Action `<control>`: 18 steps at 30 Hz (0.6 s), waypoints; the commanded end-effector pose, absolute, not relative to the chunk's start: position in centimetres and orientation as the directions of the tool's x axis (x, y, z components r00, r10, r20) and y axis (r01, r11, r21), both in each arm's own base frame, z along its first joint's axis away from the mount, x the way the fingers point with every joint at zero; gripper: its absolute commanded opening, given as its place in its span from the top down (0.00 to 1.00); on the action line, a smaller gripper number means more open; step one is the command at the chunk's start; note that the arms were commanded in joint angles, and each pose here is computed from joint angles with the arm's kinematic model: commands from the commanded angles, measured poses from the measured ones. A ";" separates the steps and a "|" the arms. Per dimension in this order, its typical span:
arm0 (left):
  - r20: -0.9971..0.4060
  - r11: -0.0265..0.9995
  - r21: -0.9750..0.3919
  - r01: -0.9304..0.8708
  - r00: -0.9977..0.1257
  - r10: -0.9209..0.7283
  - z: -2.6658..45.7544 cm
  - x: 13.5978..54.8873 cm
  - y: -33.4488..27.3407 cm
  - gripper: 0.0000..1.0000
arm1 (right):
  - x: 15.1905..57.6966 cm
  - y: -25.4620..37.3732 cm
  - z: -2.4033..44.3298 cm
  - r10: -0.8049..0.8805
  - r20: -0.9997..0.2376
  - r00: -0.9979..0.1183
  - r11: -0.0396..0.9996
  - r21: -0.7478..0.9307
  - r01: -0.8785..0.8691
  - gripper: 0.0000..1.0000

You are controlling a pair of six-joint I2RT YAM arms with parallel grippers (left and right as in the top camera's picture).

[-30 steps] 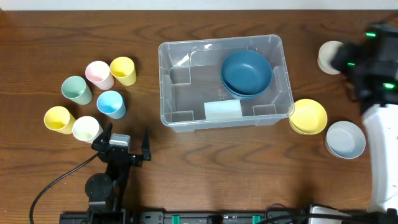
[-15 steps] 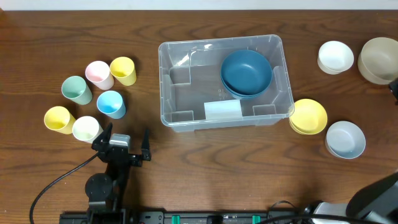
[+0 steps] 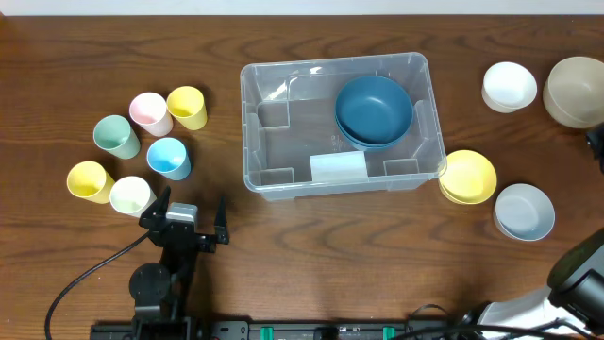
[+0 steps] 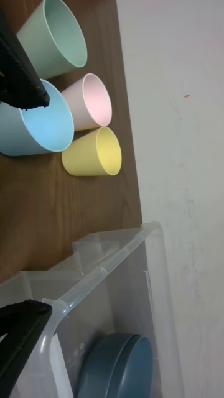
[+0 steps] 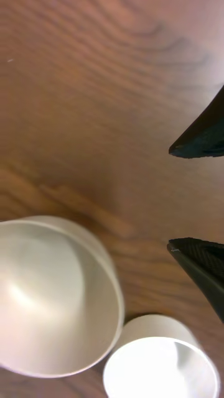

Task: Pack container
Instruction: 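Release the bowl and move the right gripper back right, then lower the right gripper onto the large cream bowl rim and grasp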

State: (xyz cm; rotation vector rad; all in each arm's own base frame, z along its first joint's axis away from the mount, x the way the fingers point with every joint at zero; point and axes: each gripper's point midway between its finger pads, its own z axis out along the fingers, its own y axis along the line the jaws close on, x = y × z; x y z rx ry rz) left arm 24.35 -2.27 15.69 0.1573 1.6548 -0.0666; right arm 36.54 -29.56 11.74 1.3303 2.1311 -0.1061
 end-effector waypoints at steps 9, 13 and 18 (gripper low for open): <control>-0.990 0.987 0.048 0.151 -0.127 0.068 14.1 24.3 -2.3 0.02 | 39.0 -32.4 8.0 0.754 -0.591 -0.286 0.504 0.242 0.829 0.54; -0.990 0.987 0.048 0.151 -0.126 0.068 14.1 24.3 -2.3 0.02 | 39.7 -32.8 6.5 0.749 -0.593 -0.296 0.517 0.244 0.820 0.54; -0.990 0.987 0.048 0.151 -0.126 0.068 14.1 24.3 -2.3 0.02 | 40.8 -33.5 7.0 0.718 -0.636 -0.285 0.545 0.258 0.798 0.55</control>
